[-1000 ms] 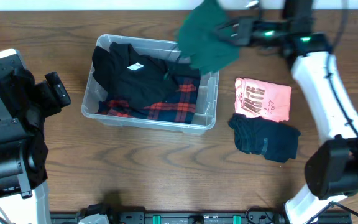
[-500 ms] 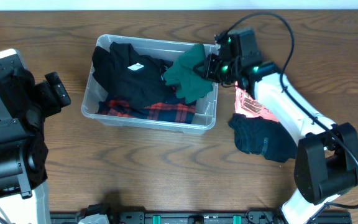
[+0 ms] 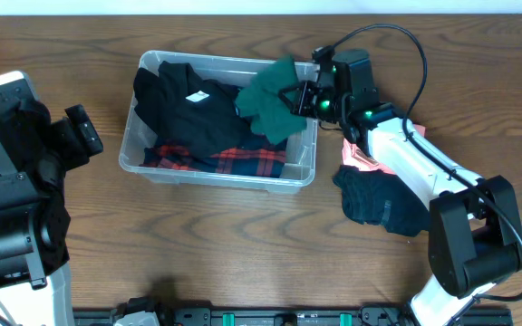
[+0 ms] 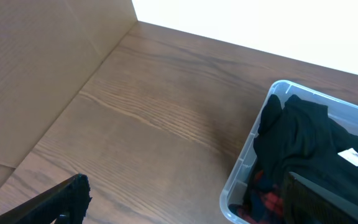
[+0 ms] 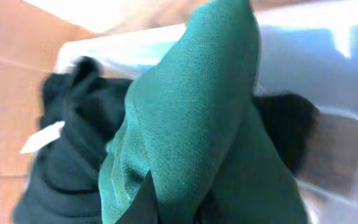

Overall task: Pack container
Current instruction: 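Carry the green garment into the bin and release it, then move the right gripper back to the pink printed t-shirt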

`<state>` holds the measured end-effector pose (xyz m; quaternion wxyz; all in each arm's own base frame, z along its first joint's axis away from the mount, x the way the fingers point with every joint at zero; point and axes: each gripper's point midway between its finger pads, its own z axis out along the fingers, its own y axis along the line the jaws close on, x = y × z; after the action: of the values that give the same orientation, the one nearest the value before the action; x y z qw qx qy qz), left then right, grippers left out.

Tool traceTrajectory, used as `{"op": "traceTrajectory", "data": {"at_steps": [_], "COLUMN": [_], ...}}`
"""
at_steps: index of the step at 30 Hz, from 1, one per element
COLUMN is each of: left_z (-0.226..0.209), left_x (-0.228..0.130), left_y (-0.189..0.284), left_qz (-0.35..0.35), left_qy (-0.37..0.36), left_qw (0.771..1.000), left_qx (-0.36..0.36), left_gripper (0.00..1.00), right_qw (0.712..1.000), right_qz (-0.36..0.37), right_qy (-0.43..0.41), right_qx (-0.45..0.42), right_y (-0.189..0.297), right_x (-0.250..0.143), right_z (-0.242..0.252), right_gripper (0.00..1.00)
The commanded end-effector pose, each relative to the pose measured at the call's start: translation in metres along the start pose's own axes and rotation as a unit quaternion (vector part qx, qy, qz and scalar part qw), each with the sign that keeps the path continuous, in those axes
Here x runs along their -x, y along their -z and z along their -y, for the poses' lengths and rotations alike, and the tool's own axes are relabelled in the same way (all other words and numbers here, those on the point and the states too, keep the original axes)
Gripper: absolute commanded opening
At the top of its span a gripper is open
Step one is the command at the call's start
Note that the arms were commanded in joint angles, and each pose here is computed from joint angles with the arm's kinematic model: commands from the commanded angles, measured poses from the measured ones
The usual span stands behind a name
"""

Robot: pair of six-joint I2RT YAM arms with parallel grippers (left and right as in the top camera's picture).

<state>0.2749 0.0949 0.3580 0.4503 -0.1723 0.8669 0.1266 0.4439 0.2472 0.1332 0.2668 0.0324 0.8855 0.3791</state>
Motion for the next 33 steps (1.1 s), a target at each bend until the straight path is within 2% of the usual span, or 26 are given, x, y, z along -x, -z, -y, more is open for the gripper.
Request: {"op": "traceTrajectory", "data": {"at_steps": [1, 2, 3, 4, 9, 12, 15, 17, 22, 24, 29, 33], "left_z": [-0.004, -0.004, -0.004, -0.004, -0.004, -0.004, -0.004, -0.004, -0.004, -0.004, -0.004, -0.004], "left_x": [-0.001, -0.001, -0.001, -0.001, -0.001, -0.001, -0.001, -0.001, -0.001, -0.001, -0.001, -0.001], "left_y": [-0.001, -0.001, -0.001, -0.001, -0.001, -0.001, -0.001, -0.001, -0.001, -0.001, -0.001, -0.001], "left_qz": [-0.002, -0.002, -0.002, -0.002, -0.002, -0.002, -0.002, -0.002, -0.002, -0.002, -0.002, -0.002], "left_qy": [0.007, 0.007, 0.007, 0.007, 0.007, 0.007, 0.007, 0.007, 0.007, 0.007, 0.007, 0.007], "left_qw": [1.0, 1.0, 1.0, 1.0, 1.0, 1.0, 1.0, 1.0, 1.0, 1.0, 1.0, 1.0], "left_qx": [0.009, 0.009, 0.009, 0.009, 0.009, 0.009, 0.009, 0.009, 0.009, 0.009, 0.009, 0.009], "left_gripper": [0.98, 0.98, 0.98, 0.98, 0.98, 0.98, 0.98, 0.98, 0.98, 0.98, 0.98, 0.98], "right_qw": [0.998, 0.998, 0.997, 0.997, 0.993, 0.989, 0.988, 0.987, 0.979, 0.974, 0.959, 0.953], "right_qz": [0.018, 0.013, 0.009, 0.006, 0.012, 0.036, 0.077, 0.109, 0.156, 0.162, 0.123, 0.042], "right_qy": [-0.008, 0.002, 0.015, 0.029, 0.119, 0.137, 0.133, 0.117, 0.058, 0.02, -0.061, -0.109], "right_qx": [-0.064, -0.069, -0.071, -0.066, 0.021, 0.046, 0.017, -0.028, -0.121, -0.159, -0.246, -0.279], "right_y": [0.001, 0.002, 0.002, 0.002, 0.016, 0.042, 0.077, 0.107, 0.177, 0.201, 0.238, 0.237], "right_x": [0.003, 0.001, -0.001, -0.001, 0.011, 0.027, 0.049, 0.067, 0.097, 0.102, 0.084, 0.046], "right_z": [0.021, 0.023, 0.024, 0.022, -0.026, -0.053, -0.052, -0.034, 0.031, 0.07, 0.168, 0.226], "right_gripper": [0.01, 0.01, 0.06, 0.19, 0.56, 0.78, 0.81, 0.82, 0.86, 0.91, 0.99, 0.99]}}
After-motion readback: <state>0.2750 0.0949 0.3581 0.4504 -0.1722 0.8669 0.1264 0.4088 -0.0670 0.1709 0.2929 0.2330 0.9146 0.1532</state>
